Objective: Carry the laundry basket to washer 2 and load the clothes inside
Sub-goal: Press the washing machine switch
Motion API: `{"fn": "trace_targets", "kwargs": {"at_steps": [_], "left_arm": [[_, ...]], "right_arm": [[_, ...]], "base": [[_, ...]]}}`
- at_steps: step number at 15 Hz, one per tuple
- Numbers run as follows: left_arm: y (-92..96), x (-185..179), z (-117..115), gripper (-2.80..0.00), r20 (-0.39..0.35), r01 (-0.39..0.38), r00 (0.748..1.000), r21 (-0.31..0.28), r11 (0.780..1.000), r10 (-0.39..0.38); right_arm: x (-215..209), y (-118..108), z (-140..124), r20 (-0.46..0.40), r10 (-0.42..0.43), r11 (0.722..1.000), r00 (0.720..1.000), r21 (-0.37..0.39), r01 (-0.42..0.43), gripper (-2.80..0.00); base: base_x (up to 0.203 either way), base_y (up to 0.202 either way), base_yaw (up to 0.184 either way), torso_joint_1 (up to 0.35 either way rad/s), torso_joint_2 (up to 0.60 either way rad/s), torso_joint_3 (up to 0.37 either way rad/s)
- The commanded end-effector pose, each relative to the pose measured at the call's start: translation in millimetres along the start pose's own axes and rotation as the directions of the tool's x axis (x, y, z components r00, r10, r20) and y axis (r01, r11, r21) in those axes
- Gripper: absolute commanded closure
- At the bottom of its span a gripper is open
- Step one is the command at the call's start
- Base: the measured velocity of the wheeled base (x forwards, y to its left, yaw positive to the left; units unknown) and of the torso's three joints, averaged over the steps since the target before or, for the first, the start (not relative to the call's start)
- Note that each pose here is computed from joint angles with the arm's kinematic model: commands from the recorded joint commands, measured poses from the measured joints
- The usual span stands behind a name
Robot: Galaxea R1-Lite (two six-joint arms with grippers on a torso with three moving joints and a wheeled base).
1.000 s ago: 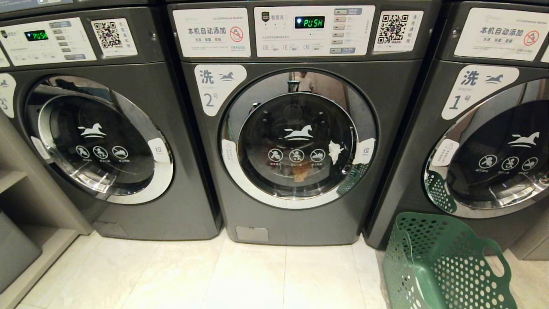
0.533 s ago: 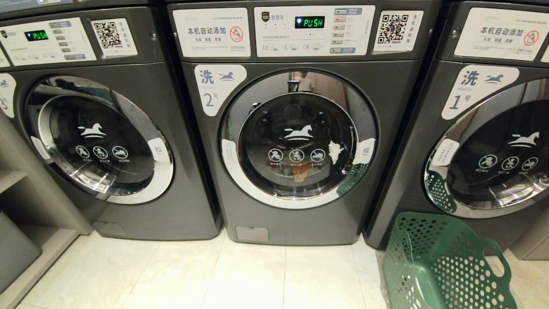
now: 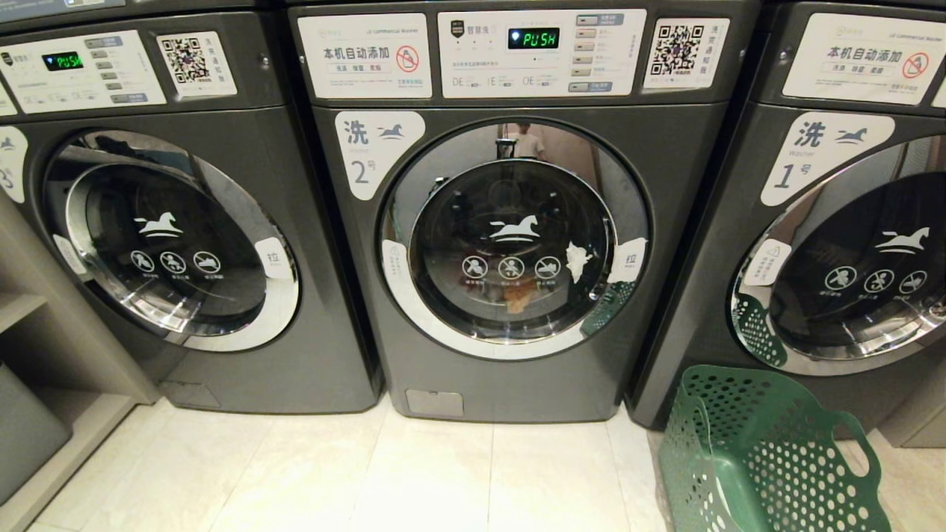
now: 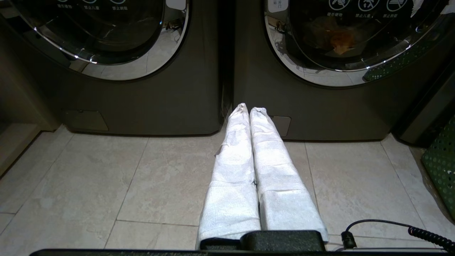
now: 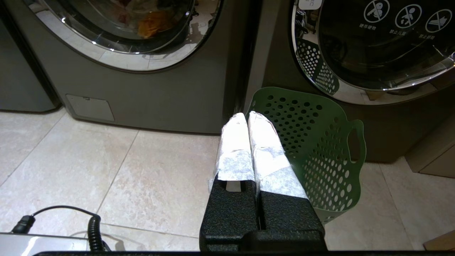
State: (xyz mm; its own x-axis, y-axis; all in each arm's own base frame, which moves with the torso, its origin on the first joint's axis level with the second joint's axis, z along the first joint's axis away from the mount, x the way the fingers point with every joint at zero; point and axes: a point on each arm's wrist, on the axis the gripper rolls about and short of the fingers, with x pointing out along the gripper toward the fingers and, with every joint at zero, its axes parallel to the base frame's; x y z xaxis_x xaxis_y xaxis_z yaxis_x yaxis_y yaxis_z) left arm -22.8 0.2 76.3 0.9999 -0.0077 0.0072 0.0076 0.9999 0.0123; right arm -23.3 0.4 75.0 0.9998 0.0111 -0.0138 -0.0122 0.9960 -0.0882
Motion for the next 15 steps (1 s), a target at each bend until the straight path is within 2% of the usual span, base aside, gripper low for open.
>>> {"fn": "trace_targets", "kwargs": {"at_steps": [1,15], "left_arm": [[0.0,-0.1,0.0,0.0,0.002,0.0,1.0,0.0,1.0,0.0],[0.0,-0.1,0.0,0.0,0.002,0.0,1.0,0.0,1.0,0.0]], "right_arm": [[0.1,-0.1,0.4,0.001,-0.001,1.0,1.0,0.003,0.001,0.0],[0.7,-0.1,-0.4,0.006,-0.005,1.0,1.0,0.006,0.005,0.0]], "base": [[0.0,0.0,0.0,0.0,0.0,0.0],[0.0,0.0,0.0,0.0,0.0,0.0]]}}
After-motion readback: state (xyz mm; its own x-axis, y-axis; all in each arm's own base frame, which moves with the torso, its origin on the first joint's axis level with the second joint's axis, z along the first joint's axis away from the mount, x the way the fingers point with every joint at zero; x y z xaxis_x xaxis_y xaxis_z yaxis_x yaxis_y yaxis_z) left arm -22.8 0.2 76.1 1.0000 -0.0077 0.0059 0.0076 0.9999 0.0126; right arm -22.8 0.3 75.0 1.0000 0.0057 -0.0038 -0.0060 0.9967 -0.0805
